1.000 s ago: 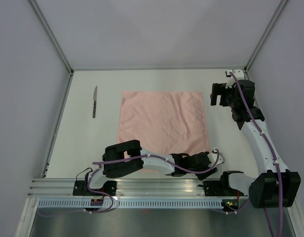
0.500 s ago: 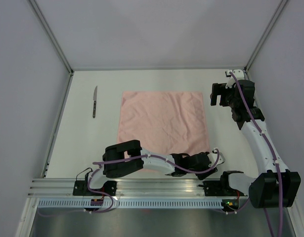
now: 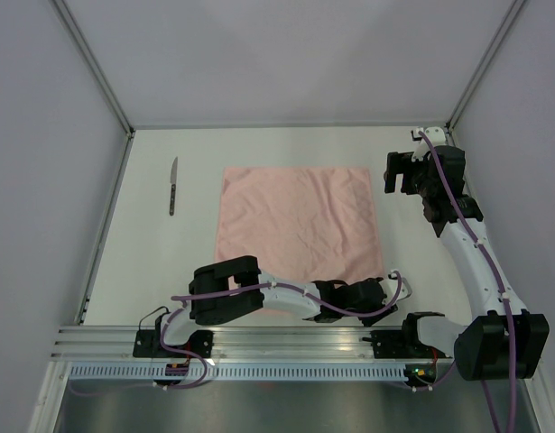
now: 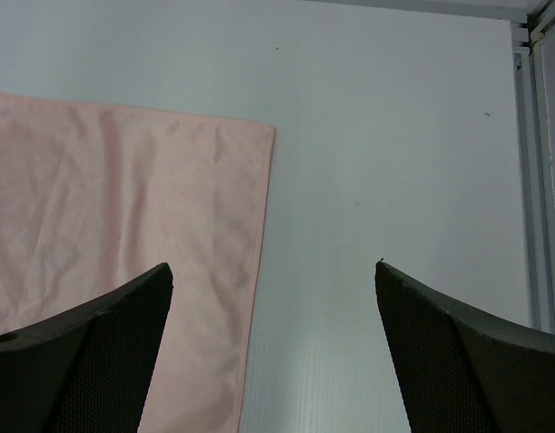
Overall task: Fold the napkin, place the utensils inside, and roll it up
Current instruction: Fold the napkin
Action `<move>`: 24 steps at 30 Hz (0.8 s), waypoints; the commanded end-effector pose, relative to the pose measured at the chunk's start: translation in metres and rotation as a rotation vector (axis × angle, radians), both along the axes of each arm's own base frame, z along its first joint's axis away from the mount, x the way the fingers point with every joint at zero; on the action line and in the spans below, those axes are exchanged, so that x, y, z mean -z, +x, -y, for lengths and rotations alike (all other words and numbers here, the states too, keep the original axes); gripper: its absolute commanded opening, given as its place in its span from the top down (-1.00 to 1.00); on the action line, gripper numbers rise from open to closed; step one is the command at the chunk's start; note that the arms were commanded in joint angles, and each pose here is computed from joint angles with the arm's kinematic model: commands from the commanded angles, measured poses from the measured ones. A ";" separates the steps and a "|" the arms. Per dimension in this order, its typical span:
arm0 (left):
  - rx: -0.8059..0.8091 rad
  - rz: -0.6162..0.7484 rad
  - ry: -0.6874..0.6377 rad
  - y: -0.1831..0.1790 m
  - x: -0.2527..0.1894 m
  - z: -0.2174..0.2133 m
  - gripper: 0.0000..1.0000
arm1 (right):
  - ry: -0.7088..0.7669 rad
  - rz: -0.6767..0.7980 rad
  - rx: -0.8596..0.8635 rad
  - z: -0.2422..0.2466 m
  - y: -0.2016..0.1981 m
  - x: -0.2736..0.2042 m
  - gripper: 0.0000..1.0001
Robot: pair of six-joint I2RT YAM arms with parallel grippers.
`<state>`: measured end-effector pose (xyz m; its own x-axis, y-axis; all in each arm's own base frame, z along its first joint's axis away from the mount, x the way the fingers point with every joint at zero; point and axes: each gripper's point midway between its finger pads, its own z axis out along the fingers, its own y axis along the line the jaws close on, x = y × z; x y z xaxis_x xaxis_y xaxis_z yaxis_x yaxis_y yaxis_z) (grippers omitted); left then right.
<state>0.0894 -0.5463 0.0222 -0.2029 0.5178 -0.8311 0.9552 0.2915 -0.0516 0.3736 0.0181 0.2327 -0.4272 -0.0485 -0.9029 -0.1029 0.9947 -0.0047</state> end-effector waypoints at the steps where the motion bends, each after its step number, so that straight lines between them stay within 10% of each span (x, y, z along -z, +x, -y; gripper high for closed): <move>1: 0.012 0.032 0.024 0.001 0.009 0.001 0.02 | -0.001 0.019 -0.003 -0.001 0.003 -0.005 -0.96; 15: -0.011 0.052 0.040 0.007 0.012 -0.004 0.46 | 0.002 0.022 -0.010 -0.002 0.003 -0.006 -0.96; 24: 0.001 0.130 -0.024 0.014 -0.019 -0.002 -0.05 | 0.001 0.021 -0.012 -0.002 0.003 -0.005 -0.96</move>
<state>0.0997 -0.5433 0.0215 -0.1656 0.5170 -0.8398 0.9494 0.3140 0.0060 0.3735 0.0193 0.2328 -0.4269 -0.0488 -0.9030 -0.1092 0.9940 -0.0021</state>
